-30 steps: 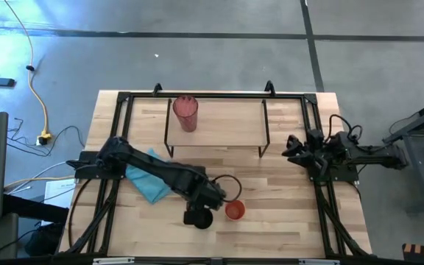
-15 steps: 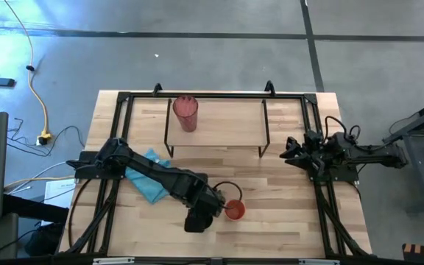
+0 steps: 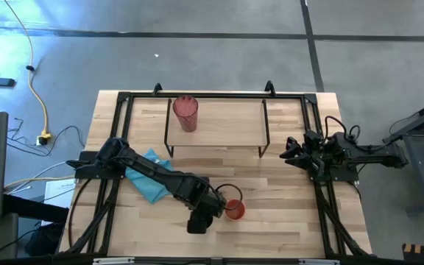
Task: Stack small to large cups/mugs on shelf
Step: Put the black cup on the shelf
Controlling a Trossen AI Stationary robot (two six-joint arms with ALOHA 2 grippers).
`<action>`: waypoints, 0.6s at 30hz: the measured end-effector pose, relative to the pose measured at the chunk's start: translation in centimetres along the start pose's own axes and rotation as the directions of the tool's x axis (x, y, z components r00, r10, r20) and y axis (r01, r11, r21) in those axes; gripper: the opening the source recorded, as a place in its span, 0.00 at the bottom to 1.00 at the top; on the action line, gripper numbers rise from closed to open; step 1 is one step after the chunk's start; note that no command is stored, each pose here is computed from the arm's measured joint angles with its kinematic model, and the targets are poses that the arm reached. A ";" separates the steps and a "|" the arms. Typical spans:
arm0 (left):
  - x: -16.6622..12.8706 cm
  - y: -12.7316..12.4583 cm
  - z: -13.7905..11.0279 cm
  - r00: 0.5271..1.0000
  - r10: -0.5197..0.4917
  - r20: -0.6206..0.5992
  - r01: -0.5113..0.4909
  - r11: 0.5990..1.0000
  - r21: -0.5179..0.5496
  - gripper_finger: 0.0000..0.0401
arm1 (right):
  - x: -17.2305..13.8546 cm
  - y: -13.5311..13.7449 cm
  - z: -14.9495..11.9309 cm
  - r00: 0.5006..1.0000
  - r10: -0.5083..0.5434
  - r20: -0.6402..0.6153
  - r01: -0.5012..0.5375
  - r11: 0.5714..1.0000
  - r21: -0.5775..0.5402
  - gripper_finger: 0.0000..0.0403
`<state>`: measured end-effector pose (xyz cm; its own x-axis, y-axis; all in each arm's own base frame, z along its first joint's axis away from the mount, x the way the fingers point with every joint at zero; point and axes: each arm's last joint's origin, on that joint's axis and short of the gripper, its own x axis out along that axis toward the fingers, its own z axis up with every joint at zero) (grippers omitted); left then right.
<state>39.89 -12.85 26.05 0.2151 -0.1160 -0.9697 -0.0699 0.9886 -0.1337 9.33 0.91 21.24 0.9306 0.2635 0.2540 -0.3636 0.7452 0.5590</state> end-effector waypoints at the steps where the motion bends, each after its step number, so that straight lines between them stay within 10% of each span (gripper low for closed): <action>1: 0.1 0.0 0.0 1.000 -0.001 0.003 0.001 1.000 -0.002 0.34 | 0.0 0.0 0.0 1.000 0.000 0.000 0.000 1.000 0.000 0.35; 18: 0.1 0.3 -0.2 0.998 0.058 -0.005 -0.058 0.998 -0.004 0.01 | 0.0 -0.2 -0.2 1.000 -0.016 -0.020 0.017 1.000 0.006 0.35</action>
<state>39.71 -12.60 25.89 0.2059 -0.0591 -0.9768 -0.0859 0.9932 -0.0782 9.40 0.91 20.99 0.9371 0.2636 0.2287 -0.3484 0.7458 0.5678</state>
